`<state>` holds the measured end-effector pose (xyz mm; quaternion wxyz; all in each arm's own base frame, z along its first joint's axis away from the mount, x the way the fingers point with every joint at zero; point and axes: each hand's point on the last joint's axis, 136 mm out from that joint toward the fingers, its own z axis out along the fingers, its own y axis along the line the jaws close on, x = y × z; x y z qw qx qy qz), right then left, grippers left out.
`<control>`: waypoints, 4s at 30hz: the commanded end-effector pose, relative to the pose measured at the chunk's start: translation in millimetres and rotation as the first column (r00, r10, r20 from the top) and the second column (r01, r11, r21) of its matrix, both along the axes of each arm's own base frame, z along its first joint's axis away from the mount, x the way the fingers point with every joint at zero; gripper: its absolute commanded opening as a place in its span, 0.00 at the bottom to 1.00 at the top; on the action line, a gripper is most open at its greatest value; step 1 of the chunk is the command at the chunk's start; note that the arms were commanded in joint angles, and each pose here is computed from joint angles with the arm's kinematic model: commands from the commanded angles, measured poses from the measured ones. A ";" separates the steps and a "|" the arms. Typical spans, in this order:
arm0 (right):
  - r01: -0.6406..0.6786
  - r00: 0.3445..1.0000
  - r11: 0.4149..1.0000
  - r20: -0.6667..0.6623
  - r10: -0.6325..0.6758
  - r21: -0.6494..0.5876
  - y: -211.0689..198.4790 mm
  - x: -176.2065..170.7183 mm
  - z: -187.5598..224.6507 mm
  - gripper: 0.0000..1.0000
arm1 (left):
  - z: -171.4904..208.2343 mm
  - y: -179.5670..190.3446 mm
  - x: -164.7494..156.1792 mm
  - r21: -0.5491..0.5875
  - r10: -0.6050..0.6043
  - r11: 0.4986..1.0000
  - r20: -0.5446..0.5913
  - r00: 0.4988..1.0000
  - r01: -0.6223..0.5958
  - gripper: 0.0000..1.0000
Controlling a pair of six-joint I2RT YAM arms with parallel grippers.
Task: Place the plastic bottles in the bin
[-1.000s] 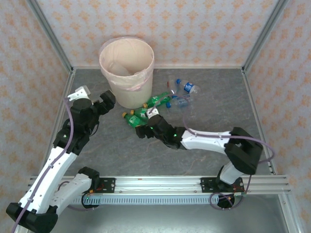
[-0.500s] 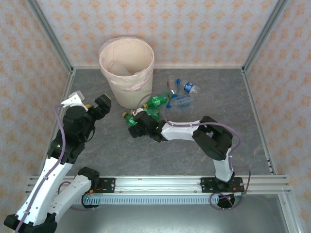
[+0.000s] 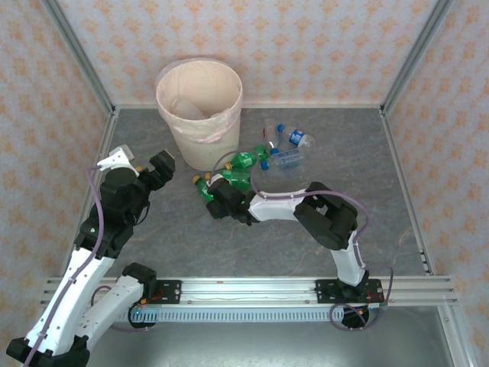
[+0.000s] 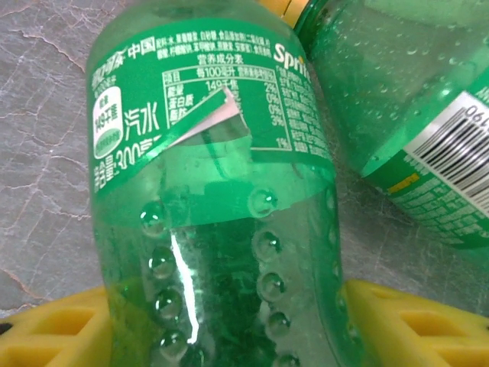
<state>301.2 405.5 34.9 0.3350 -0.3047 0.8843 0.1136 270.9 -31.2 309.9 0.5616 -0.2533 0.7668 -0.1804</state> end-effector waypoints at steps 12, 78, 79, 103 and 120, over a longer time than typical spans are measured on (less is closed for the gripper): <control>0.010 0.985 0.990 0.168 -0.033 0.138 -7.4 -23.9 96.5 0.59 | 5.0 4.6 -4.7 0.012 0.020 1.000 0.012 1.000 -0.020 0.99; 0.163 0.782 0.825 0.438 -0.443 0.541 -5.9 181.5 391.5 0.74 | 58.8 -22.4 -20.7 -0.010 -0.167 0.985 0.155 0.974 0.170 0.99; 0.162 0.784 0.824 0.436 -0.441 0.542 -5.6 181.0 391.6 0.80 | 58.3 -22.5 -20.9 -0.009 -0.167 0.985 0.155 0.974 0.170 0.99; 0.178 0.775 0.789 0.411 -0.480 0.588 -30.8 160.4 420.4 1.00 | 56.0 -21.8 -21.6 -0.007 -0.166 0.986 0.146 0.975 0.168 0.99; 0.267 0.734 0.769 0.395 -0.553 0.581 -122.6 106.6 398.5 1.00 | 45.5 -51.9 -4.5 0.025 -0.310 0.951 0.099 0.945 0.309 0.99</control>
